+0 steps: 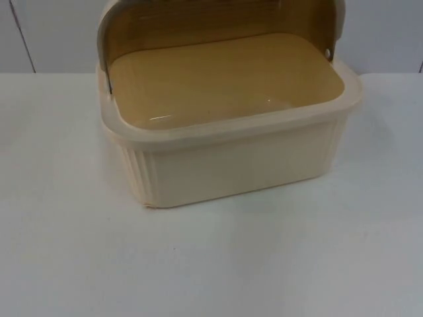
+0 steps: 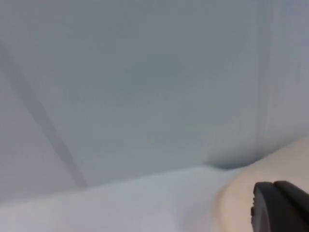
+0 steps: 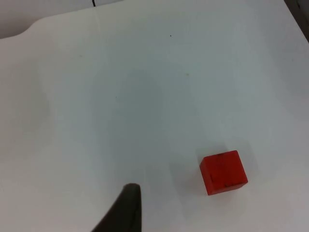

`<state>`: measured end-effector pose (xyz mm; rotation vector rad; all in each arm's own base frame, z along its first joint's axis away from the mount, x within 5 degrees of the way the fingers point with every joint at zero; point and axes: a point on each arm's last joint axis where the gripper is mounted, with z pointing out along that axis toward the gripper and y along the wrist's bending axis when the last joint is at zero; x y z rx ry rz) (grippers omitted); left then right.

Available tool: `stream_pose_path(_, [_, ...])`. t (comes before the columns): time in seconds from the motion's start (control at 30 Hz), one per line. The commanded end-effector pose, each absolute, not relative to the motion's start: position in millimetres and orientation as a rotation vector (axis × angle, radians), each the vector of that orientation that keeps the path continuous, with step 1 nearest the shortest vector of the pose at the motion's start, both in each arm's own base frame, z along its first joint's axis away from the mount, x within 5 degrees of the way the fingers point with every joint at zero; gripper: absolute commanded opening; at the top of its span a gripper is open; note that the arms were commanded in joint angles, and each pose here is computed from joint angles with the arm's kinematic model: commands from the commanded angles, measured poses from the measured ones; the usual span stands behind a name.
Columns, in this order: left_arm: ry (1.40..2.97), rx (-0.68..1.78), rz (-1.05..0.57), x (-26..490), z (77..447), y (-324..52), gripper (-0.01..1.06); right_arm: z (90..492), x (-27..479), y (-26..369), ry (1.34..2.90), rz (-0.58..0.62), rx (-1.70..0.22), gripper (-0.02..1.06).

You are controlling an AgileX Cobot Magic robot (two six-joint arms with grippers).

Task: Open the box lid with the left hand, place the block into the box with the right hand, then close the box lid with the left hand.

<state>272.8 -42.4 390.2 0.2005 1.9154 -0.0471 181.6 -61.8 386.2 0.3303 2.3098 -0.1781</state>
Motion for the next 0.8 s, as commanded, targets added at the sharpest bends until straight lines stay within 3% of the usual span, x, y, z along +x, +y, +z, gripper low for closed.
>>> stream_pose_path(0.0, [2.0, 0.067, -0.054, 272.3, 381.5, -20.7, 0.0, 386.0, 181.2, -62.2, 2.304, -0.183, 0.323, 1.05])
stream_pose_path(0.27, [2.092, 0.02, -0.011, 271.6, 351.2, -5.7, 0.0, 386.1, 181.4, -62.2, 2.301, -0.183, 0.323, 1.05])
stream_pose_path(0.6, [2.131, 0.055, 0.032, 269.8, 348.3, -4.2, 0.02, 385.8, 181.5, -60.9, 2.304, -0.161, 0.329, 1.05])
stream_pose_path(0.67, [2.133, 0.052, 0.027, 269.7, 348.1, -4.3, 0.21, 385.9, 181.6, -60.9, 2.303, -0.161, 0.328, 1.05])
stream_pose_path(0.7, [2.135, 0.052, 0.027, 269.6, 347.9, -4.3, 0.42, 385.9, 181.6, -60.9, 2.303, -0.161, 0.328, 1.05])
stream_pose_path(0.73, [2.135, 0.052, 0.027, 269.6, 347.9, -4.3, 0.42, 385.9, 181.6, -60.9, 2.303, -0.161, 0.328, 1.05])
stream_pose_path(0.77, [2.135, 0.039, 0.015, 269.6, 347.9, -4.7, 0.7, 385.9, 181.6, -60.9, 2.303, -0.161, 0.328, 1.05])
